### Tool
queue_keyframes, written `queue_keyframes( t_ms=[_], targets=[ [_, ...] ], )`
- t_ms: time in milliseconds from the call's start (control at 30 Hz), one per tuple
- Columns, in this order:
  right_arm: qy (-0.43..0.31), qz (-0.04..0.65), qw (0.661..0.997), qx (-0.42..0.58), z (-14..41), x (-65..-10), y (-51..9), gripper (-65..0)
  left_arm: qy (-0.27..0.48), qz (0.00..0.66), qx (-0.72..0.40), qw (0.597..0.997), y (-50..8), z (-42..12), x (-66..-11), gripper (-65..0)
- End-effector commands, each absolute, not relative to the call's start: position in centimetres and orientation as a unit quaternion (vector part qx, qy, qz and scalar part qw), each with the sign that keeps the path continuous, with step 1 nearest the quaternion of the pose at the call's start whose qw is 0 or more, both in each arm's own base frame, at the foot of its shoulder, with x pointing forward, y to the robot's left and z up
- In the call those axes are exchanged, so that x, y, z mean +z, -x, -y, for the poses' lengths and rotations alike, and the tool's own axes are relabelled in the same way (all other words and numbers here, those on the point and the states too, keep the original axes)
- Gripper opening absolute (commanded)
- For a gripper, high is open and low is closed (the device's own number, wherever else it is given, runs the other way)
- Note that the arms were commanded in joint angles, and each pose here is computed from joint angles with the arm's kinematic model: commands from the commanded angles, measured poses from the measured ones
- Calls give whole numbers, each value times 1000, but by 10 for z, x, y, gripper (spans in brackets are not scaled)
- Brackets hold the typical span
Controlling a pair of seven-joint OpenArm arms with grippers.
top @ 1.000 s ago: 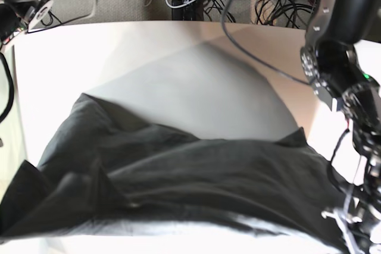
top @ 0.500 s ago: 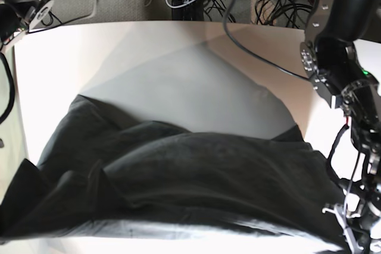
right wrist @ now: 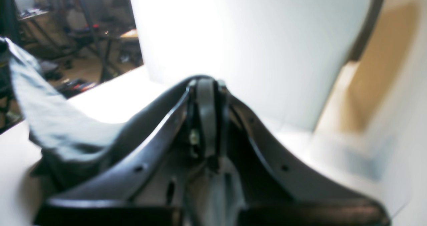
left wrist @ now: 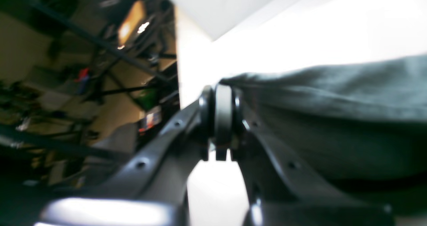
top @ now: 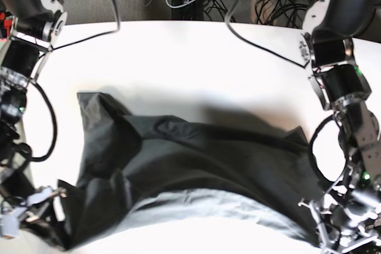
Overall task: Layout the t-shirt on the table in an organized manner, then fold the t-shirt properly
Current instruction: 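Hold the shirt edge with both grippers and pull the grippers apart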
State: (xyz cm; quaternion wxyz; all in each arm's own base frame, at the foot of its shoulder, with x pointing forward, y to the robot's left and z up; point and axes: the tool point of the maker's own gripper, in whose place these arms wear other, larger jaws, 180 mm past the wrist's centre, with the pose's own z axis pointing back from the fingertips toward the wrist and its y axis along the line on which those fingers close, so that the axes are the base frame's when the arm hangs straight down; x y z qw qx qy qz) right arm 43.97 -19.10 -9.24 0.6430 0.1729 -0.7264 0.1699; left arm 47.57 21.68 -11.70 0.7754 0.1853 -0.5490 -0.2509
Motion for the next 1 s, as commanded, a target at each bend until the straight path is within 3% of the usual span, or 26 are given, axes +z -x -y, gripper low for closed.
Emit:
queue_keyframes(
  t_ms=[0,300,500,767,833,967],
  targets=[
    [-169,751,616,166,197,-68,-446,-650,-179,569,-244,764,-484,-218,-105,-645],
    [-166,702,677,144,201,-121,-507,-650,-101,597,-138,784,-527,-232,-159,-645],
    [-152,640,742,126,205,-177,-545,-650,-91,602,-80,789,-546,-250,-175,-642],
    [-129,597,776,158,177,-210,-560,-650,-76,597,-56,797,-558,-256,-197,-632],
    [-120,588,781,172,168,-215,-561,-650,-72,590,-57,802,-559,-255,-205,-581],
    [-98,574,790,193,163,-224,-561,-611,-70,598,-57,796,-562,-254,-204,-367]
  ],
)
